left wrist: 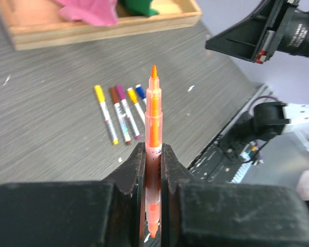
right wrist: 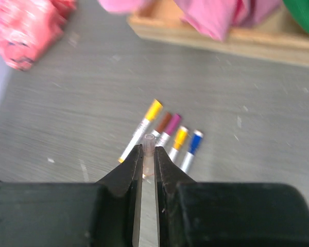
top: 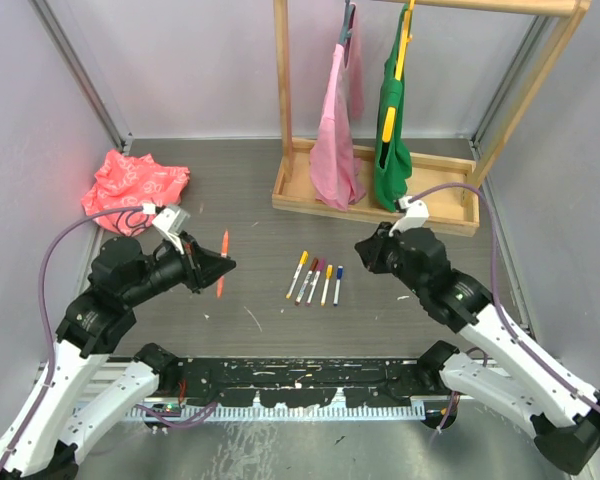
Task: Insert the pens into the pen caps
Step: Insert the pen cap onto the pen.
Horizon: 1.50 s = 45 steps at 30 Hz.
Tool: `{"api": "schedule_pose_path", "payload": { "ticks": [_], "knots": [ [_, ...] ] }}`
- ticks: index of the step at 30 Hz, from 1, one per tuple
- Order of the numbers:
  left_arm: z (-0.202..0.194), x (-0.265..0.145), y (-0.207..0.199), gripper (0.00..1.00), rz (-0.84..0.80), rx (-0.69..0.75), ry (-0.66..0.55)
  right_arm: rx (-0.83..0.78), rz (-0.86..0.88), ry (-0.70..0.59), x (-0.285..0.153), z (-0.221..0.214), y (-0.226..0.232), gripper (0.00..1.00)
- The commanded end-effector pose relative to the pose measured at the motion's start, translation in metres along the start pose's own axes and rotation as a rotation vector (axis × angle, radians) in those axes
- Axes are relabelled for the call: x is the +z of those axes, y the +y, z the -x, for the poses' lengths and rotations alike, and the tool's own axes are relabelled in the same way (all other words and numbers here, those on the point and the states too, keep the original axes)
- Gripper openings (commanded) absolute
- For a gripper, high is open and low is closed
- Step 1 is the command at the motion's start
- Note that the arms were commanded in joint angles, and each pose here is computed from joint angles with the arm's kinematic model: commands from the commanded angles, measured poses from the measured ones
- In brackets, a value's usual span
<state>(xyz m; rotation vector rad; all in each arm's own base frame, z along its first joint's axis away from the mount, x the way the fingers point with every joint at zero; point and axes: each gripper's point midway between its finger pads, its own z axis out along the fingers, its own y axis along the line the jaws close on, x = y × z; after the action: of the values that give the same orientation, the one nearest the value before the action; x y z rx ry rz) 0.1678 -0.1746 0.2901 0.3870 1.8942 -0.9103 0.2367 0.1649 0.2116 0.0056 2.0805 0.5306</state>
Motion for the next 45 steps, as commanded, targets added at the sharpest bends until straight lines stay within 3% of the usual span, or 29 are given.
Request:
{"api": "schedule_pose_path", "payload": {
  "ticks": [1,11,20,27,45],
  "knots": [
    [0.055,-0.011,-0.053,0.0,-0.224,0.047,-0.158,0.102,0.263,-0.234,-0.024,0.059,0.052,0.0],
    [0.06,0.007,-0.085,0.0,-0.326,0.002,-0.151,0.169,0.755,-0.473,-0.094,0.122,0.131,0.0],
    [0.043,0.031,-0.156,0.0,-0.458,0.1,-0.139,0.118,1.027,-0.599,-0.147,0.139,0.16,0.0],
    [0.05,0.035,-0.179,0.0,-0.56,0.108,-0.178,0.12,1.14,-0.652,-0.177,0.144,0.167,0.0],
    [0.05,0.033,-0.2,0.0,-0.66,0.132,-0.16,0.1,1.243,-0.545,-0.185,0.135,0.183,0.0]
  ]
}}
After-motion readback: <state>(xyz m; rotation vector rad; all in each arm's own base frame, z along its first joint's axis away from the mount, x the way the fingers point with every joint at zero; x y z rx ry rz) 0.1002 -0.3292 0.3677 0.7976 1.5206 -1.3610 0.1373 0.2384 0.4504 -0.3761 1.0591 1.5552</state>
